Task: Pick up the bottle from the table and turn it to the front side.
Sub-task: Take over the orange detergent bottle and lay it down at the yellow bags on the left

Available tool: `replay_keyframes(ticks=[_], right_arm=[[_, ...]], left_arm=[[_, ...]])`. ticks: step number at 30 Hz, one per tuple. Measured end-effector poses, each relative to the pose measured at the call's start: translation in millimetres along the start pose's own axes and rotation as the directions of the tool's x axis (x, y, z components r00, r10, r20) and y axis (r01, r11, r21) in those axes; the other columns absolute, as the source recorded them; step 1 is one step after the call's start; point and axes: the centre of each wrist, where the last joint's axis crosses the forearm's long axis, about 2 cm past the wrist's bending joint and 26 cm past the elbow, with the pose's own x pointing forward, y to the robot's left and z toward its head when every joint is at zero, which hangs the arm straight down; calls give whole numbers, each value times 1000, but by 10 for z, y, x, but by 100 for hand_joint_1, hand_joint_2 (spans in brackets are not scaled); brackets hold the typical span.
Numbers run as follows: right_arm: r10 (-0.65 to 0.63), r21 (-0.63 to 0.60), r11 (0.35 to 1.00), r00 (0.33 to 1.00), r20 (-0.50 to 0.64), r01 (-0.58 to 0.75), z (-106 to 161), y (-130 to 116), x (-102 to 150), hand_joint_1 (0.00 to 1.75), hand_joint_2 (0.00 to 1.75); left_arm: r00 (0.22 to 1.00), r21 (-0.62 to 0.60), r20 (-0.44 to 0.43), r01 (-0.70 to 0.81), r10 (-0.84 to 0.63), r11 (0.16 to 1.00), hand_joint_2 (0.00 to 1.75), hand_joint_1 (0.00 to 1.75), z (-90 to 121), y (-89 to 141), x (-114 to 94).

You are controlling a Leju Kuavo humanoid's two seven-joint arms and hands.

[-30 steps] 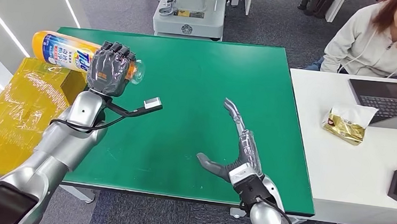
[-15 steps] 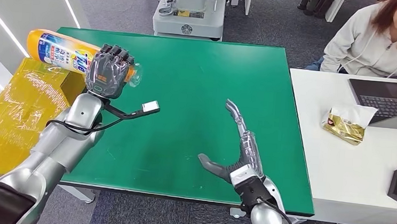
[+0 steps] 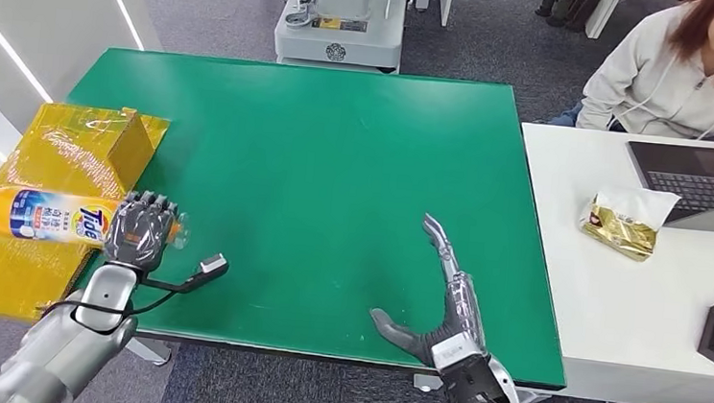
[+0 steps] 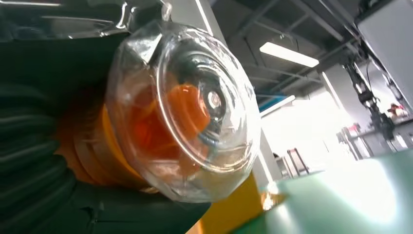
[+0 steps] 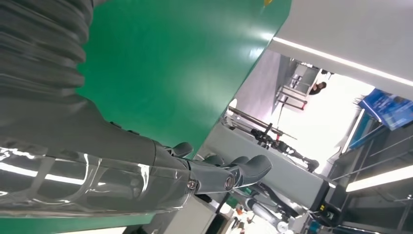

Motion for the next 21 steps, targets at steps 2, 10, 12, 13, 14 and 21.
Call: replay_keyframes(ticks=[2,10,12,13,14,21], right_arm=[[2,-2,1000,1000,-3,-2,26,-6,16,0,175],[-3,1,1000,1000,-6,3,70,-30,64,0,175],[-5,5,1000,1000,-7,5,68,-33,68,0,175],[-6,7,1000,1000,-7,6,67,-34,69,0,175],[-6,7,1000,1000,-6,6,66,-35,69,0,175],[-2,15,1000,1000,-3,2,59,-33,71,0,175]], left_arm=[[1000,-33,-7,-2,2,999,175,175,99,-79,-5],[1000,-132,-2,-9,9,991,175,175,228,-210,-59],[999,-150,25,-15,19,989,175,175,239,-226,-38],[999,-155,40,-20,27,988,175,134,239,-229,-13],[998,-157,52,-26,35,987,175,90,232,-227,21],[991,-73,98,-85,92,994,175,0,-27,-39,278]])
